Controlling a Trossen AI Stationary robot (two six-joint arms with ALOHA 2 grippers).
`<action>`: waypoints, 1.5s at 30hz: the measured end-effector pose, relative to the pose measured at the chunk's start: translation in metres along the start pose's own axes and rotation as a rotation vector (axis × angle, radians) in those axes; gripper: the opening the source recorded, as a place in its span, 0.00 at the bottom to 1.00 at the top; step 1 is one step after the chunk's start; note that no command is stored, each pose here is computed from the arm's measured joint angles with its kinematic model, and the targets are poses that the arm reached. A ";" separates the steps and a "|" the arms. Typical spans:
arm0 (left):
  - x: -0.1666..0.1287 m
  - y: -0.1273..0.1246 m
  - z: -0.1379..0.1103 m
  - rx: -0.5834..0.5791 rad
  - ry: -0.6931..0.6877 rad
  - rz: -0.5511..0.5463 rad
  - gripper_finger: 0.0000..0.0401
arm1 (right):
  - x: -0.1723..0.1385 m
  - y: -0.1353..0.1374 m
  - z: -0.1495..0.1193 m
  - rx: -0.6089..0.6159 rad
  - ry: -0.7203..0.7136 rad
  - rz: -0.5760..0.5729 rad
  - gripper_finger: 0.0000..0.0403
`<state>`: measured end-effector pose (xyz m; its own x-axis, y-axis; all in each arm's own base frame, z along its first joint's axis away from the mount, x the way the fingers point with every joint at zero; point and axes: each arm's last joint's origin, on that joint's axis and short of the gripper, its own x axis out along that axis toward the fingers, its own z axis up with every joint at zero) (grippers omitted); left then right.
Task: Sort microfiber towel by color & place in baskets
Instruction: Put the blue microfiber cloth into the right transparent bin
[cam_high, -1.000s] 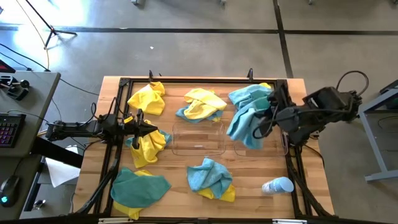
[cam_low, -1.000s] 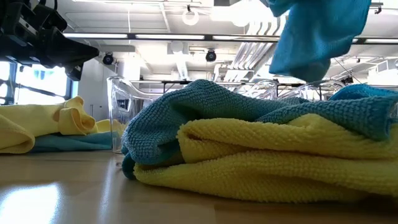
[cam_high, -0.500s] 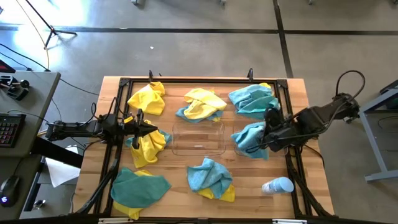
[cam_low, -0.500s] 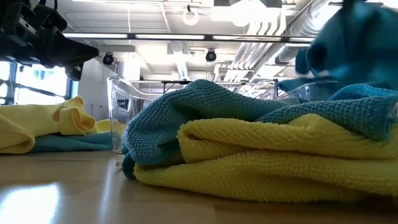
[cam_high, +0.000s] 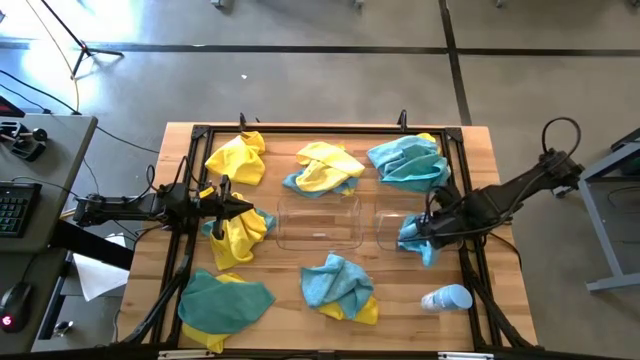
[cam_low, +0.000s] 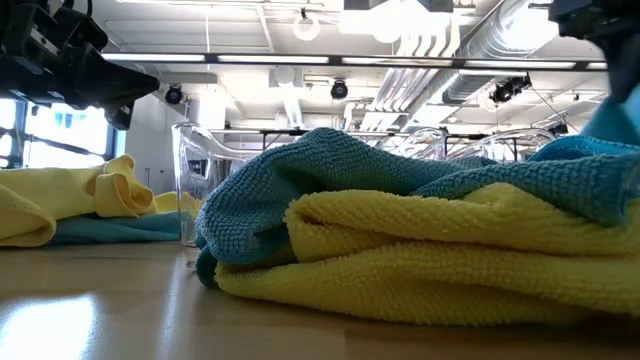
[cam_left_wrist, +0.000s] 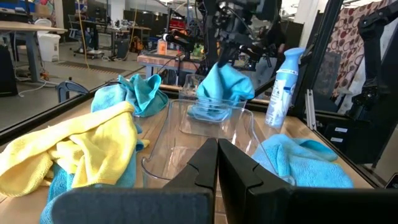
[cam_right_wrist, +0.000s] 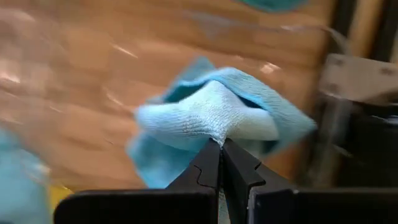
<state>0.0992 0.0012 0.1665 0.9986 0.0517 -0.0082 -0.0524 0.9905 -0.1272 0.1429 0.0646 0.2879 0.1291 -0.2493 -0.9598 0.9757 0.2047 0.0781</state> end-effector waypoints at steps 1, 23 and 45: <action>0.000 0.000 0.000 0.000 0.000 0.000 0.00 | 0.001 0.003 0.000 0.011 -0.031 0.041 0.00; 0.000 0.000 0.000 0.000 0.000 0.000 0.00 | 0.010 0.030 0.001 0.130 -0.027 0.040 0.00; 0.000 0.000 0.000 0.000 0.000 0.000 0.00 | 0.056 0.071 0.010 0.114 0.078 -0.119 0.00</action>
<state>0.0992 0.0012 0.1665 0.9986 0.0515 -0.0078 -0.0521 0.9905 -0.1272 0.2211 0.0556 0.2425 0.0015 -0.1901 -0.9818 0.9976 0.0686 -0.0117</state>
